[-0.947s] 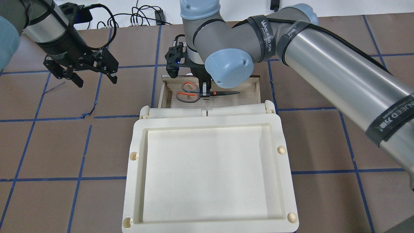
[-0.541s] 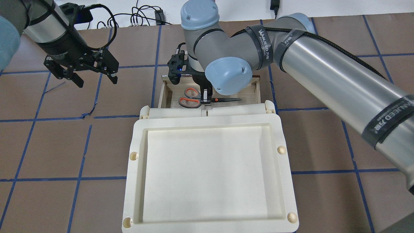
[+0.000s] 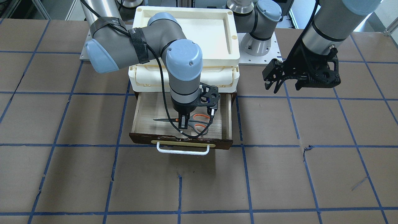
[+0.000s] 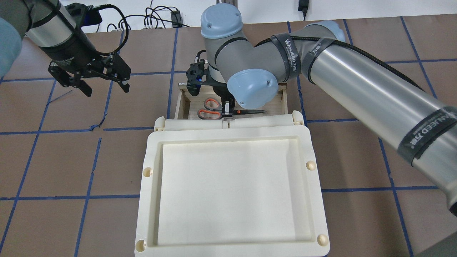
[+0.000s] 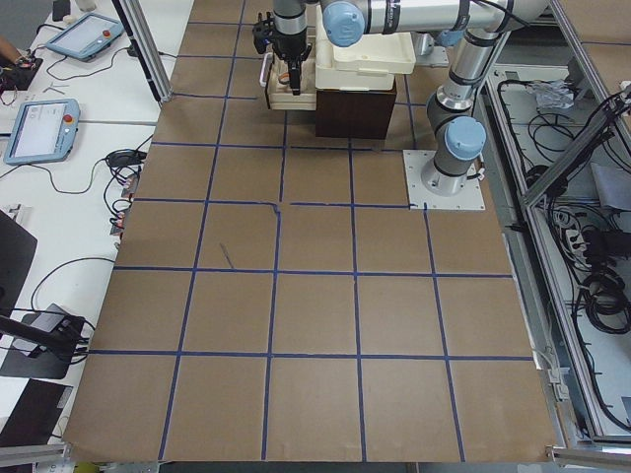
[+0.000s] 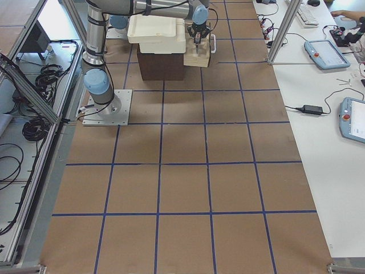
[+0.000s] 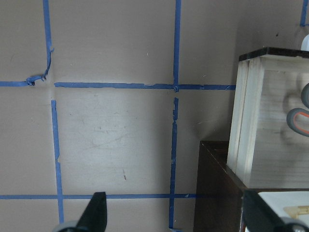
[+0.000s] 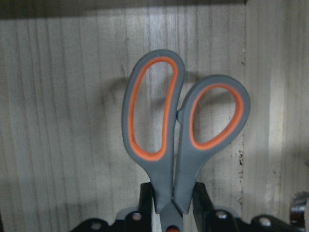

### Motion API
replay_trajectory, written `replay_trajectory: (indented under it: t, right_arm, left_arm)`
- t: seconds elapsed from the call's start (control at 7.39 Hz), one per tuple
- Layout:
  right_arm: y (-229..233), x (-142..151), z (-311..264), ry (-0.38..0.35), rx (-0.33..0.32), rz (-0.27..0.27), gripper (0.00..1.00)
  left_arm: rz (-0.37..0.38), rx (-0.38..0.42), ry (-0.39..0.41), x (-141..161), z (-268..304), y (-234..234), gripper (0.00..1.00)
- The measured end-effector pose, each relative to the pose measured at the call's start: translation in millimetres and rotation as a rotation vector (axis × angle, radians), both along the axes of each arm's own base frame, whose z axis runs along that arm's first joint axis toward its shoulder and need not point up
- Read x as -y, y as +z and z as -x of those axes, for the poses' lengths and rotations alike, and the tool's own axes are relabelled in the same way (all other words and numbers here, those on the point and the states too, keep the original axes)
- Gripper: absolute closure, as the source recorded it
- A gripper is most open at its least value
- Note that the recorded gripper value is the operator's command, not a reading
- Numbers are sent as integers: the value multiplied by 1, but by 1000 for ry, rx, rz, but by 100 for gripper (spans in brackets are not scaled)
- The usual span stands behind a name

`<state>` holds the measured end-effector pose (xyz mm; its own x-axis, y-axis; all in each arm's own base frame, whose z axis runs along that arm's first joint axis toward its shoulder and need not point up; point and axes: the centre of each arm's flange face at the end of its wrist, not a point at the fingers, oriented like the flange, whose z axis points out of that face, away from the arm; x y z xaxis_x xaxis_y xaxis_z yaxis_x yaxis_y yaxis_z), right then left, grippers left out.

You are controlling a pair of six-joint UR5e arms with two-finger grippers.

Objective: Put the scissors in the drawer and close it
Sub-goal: 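Lower the scissors into the drawer and open the right gripper, then raise the right gripper away from the drawer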

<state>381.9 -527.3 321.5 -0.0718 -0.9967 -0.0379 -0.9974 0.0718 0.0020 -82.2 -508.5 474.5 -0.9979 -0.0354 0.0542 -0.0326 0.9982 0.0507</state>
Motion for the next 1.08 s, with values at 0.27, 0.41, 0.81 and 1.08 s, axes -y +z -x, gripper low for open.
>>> replay_trajectory:
  t: [0.27,0.41,0.81,1.08]
  right_arm:
    - [-3,-2,0,-7,2,-10,50]
    - [-4,-3,1,-12,1,-12,49]
    - [2,-4,2,-17,-1,-8,32]
    - [28,2,1,-37,21,31,31]
  left_arm:
    - [0,0,0,0,0,0,0]
    - [0,0,-1,0,0,0,0]
    - [0,0,0,0,0,0,0]
    - [0,0,-1,0,1,0,0]
